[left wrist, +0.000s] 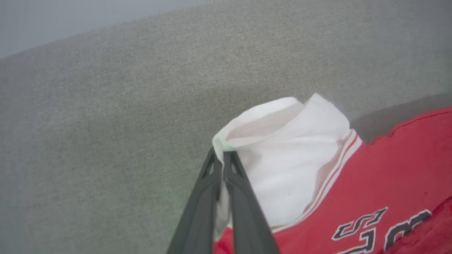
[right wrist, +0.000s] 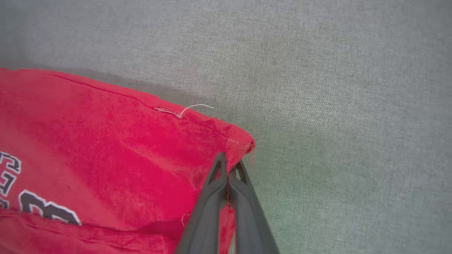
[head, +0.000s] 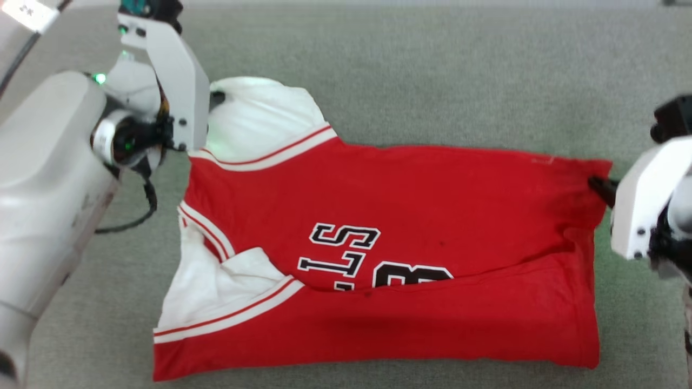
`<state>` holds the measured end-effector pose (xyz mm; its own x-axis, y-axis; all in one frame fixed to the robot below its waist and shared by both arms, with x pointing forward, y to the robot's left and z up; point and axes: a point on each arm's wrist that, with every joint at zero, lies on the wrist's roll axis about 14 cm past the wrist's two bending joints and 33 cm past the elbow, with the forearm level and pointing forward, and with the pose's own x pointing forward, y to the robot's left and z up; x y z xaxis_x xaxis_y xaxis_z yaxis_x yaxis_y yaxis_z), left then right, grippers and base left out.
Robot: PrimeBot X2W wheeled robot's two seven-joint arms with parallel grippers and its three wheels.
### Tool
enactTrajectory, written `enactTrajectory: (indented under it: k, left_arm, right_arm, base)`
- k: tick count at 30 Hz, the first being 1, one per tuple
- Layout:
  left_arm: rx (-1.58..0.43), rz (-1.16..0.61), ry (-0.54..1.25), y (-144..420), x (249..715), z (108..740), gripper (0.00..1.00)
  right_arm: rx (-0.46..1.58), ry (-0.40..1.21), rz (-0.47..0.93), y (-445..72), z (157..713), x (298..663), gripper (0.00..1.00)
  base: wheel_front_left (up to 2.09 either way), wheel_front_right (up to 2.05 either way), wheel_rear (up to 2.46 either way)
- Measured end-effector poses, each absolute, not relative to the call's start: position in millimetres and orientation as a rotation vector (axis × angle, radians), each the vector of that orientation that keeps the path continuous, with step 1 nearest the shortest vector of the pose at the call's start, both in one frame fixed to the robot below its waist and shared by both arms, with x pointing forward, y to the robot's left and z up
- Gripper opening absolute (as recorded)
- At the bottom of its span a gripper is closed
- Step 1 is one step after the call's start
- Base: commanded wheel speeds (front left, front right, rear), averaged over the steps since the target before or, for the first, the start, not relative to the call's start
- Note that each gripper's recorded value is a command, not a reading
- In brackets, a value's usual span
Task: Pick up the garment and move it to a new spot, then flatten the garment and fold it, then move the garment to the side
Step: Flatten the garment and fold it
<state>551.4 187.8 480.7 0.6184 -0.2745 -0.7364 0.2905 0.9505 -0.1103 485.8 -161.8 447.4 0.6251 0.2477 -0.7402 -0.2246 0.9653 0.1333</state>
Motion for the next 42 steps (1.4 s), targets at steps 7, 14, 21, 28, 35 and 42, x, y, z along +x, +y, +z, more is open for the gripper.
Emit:
enactTrajectory:
  k: [7,14,21,28,35,42]
  left_arm:
    - [0.081,-0.319,0.815,200,508,502,0.0]
    - [0.077,-0.285,0.908,209,440,488,0.0]
    - [0.011,-0.281,1.059,202,387,453,0.0]
    - [-0.011,-0.292,1.104,196,370,440,0.34]
    - [-0.012,-0.275,1.04,203,372,460,1.0]
    - [-0.045,-0.217,0.929,219,361,481,1.0]
  right_arm:
    - [0.049,0.843,0.287,-162,459,454,0.0]
    - [0.075,0.886,0.305,-157,453,423,0.0]
    - [0.105,0.948,0.32,-151,439,399,0.0]
    - [0.097,0.986,0.329,-149,431,388,0.05]
    - [0.094,0.996,0.358,-146,440,374,1.0]
    - [0.117,0.928,0.357,-149,464,364,1.0]
  base:
    - [0.0,0.0,0.0]
    - [0.0,0.0,0.0]
    - [0.0,0.0,0.0]
    - [0.0,0.0,0.0]
    - [0.0,0.0,0.0]
    - [0.0,0.0,0.0]
